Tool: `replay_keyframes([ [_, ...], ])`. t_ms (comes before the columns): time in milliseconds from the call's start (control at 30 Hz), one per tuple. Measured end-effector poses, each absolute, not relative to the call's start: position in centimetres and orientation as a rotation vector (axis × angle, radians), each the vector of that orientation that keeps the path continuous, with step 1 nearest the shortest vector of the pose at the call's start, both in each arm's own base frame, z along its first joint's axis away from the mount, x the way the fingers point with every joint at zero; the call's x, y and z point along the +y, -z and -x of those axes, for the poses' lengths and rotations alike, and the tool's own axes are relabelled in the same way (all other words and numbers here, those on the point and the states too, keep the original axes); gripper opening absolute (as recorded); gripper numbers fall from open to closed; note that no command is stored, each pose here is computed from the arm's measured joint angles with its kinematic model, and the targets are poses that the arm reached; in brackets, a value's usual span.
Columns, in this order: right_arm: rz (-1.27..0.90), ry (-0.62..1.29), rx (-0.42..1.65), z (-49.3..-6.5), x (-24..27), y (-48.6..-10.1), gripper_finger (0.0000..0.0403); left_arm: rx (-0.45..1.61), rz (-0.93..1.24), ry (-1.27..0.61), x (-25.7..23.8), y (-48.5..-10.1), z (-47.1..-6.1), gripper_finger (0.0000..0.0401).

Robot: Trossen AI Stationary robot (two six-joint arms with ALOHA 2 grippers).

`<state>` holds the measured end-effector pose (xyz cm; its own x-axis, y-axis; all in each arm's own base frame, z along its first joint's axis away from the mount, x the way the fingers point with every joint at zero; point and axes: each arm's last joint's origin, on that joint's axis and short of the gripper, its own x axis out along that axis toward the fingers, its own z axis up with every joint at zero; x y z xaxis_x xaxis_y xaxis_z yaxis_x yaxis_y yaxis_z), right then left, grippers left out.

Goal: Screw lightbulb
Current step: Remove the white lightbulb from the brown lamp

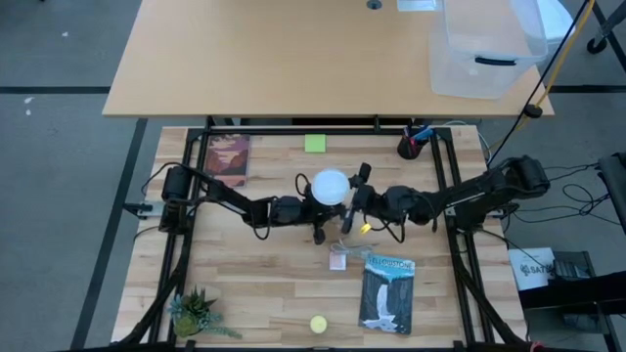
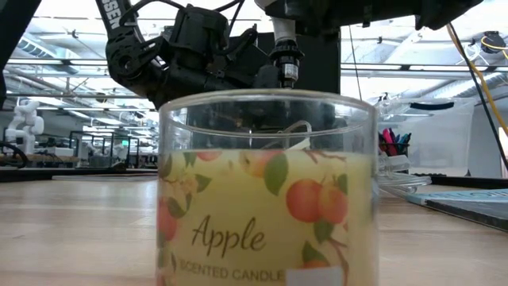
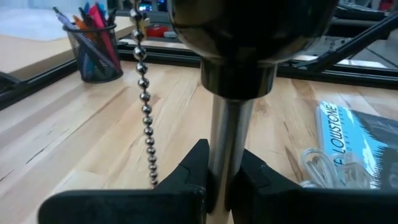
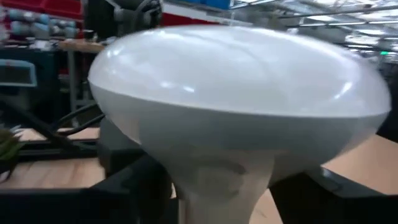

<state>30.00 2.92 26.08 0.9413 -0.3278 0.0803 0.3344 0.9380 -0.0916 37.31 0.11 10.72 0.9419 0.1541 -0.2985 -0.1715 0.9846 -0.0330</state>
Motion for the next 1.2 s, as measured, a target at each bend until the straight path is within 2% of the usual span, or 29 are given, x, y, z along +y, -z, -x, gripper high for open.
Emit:
replay_keyframes([
  [533, 0.176, 0.025, -0.001, -28.8, -1.0, -27.1, 0.0216, 0.3, 0.035, 0.027, 0.1, -10.8, -37.4, 0.003],
  [833, 0.207, -0.235, -0.031, -28.5, -2.8, -27.2, 0.0215, 0.301, 0.056, 0.167, -0.2, -10.8, -37.3, 0.003],
  [1200, 0.212, -0.347, -0.068, -28.4, -3.0, -27.4, 0.0215, 0.3, 0.082, 0.272, -0.5, -10.9, -37.3, 0.003],
])
